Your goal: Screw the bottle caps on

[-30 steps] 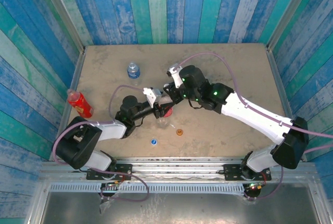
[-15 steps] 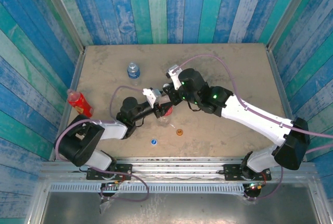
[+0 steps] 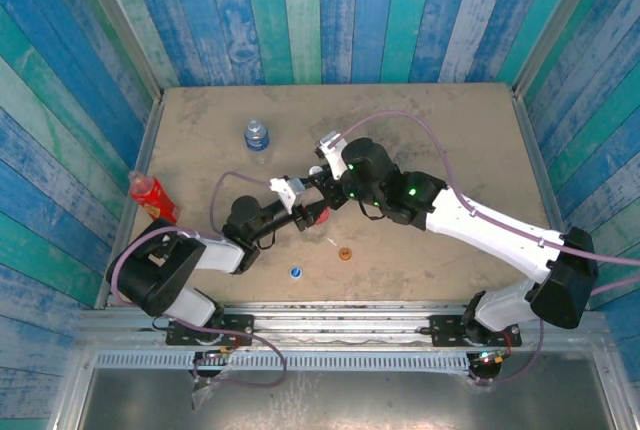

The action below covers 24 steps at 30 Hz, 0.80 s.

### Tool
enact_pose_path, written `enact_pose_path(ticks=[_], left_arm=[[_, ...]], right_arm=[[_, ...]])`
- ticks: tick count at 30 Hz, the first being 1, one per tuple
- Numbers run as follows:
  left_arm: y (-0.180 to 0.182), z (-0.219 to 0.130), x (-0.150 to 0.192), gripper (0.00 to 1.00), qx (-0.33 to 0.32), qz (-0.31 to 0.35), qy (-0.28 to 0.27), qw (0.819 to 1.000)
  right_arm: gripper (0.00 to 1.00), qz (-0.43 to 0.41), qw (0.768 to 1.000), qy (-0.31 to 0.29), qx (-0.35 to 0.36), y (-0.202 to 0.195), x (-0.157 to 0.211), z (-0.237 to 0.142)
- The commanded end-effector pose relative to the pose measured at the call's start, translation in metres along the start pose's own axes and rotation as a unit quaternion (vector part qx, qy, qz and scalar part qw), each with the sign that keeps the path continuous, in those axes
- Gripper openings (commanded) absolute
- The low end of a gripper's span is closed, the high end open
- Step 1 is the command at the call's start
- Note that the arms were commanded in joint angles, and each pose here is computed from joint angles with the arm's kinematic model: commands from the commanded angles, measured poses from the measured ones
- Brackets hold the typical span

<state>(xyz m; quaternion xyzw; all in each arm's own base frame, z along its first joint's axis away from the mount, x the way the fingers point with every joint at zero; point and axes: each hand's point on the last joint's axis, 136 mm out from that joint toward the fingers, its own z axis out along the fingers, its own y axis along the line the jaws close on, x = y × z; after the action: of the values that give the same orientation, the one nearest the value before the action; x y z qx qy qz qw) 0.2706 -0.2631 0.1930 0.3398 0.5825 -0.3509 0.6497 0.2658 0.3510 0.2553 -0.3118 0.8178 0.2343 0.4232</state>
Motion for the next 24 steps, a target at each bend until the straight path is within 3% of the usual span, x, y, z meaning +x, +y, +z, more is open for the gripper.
enact_pose_path(ticks=[1,7,13,17,24], left_arm=[[0.001,-0.002,-0.025,0.54,-0.009,0.040,-0.044,0.998],[0.000,-0.003,-0.024,0.54,-0.007,0.041,-0.040,0.998],[0.000,-0.002,-0.024,0.55,-0.006,0.038,-0.037,0.999],[-0.002,-0.001,-0.021,0.55,0.002,0.030,-0.031,0.999],[-0.011,0.002,-0.015,0.55,0.035,0.008,-0.009,0.999]], right_arm=[[0.37,-0.014,0.997,0.078,0.009,-0.005,0.050,0.005],[0.41,-0.020,0.997,0.071,0.012,-0.005,0.046,0.003],[0.56,-0.038,0.998,0.056,0.009,-0.006,0.042,-0.007],[0.62,-0.079,0.996,0.021,-0.027,0.005,0.030,-0.027],[0.62,-0.122,0.986,-0.016,-0.110,0.011,0.011,-0.054]])
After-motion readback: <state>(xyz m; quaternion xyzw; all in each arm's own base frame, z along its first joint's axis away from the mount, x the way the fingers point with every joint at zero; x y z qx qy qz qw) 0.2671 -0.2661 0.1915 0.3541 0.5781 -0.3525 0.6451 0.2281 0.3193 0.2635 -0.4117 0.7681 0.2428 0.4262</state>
